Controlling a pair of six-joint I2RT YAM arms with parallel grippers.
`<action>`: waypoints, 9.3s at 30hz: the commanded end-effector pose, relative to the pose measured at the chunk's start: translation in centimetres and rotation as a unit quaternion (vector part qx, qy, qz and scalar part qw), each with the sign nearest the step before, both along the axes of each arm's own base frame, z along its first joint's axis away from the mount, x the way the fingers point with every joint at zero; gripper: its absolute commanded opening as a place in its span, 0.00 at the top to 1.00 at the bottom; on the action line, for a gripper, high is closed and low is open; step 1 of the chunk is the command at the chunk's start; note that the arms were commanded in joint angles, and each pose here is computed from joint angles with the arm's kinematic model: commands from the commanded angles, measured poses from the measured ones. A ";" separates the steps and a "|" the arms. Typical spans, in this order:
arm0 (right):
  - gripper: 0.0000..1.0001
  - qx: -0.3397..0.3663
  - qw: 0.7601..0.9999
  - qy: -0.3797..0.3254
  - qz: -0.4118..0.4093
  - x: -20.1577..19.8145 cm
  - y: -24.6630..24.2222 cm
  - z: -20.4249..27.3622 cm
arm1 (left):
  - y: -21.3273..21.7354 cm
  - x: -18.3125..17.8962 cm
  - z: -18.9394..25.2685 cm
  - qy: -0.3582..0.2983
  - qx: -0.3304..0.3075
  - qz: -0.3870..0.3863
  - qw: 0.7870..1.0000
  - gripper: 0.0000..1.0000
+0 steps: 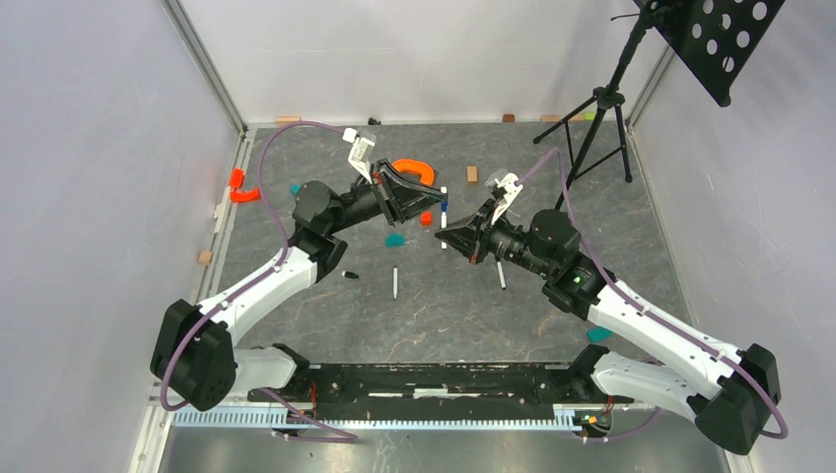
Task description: Insert the pens into the pen caps
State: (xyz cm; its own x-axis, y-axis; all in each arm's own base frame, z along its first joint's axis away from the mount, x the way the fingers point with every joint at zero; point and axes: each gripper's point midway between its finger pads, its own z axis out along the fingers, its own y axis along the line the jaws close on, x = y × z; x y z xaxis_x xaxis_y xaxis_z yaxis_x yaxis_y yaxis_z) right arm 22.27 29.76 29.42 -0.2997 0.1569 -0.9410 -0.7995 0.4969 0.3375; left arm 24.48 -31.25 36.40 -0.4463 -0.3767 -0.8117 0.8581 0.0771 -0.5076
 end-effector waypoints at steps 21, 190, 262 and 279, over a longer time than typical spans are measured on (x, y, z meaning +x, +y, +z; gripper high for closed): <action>1.00 0.060 0.996 -0.048 -0.051 1.5 -1.2 6.5 | -0.3 -0.8 0.5 -0.028 0.004 -0.003 1.000 0.98; 1.00 -0.110 0.971 -0.036 -0.210 3.1 -6.7 2.7 | 1.1 -1.0 0.1 -0.131 0.124 0.166 0.970 0.00; 0.34 -0.296 0.934 0.145 -0.140 6.5 2.9 -15.2 | 17.4 5.1 1.6 -0.062 0.161 0.581 0.796 0.02; 0.46 -0.340 0.903 0.210 -0.155 5.9 10.7 -23.6 | 18.3 4.8 2.1 -0.061 0.146 0.594 0.788 0.02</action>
State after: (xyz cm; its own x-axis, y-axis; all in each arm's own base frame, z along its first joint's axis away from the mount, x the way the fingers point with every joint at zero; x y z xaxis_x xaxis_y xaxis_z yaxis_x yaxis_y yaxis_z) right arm 27.69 39.58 5.71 -0.6832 -0.3243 -0.6543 -0.5046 0.8573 0.1019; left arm 29.41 -13.82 37.04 0.1174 -0.2450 -0.9624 0.1511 0.9622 -0.2265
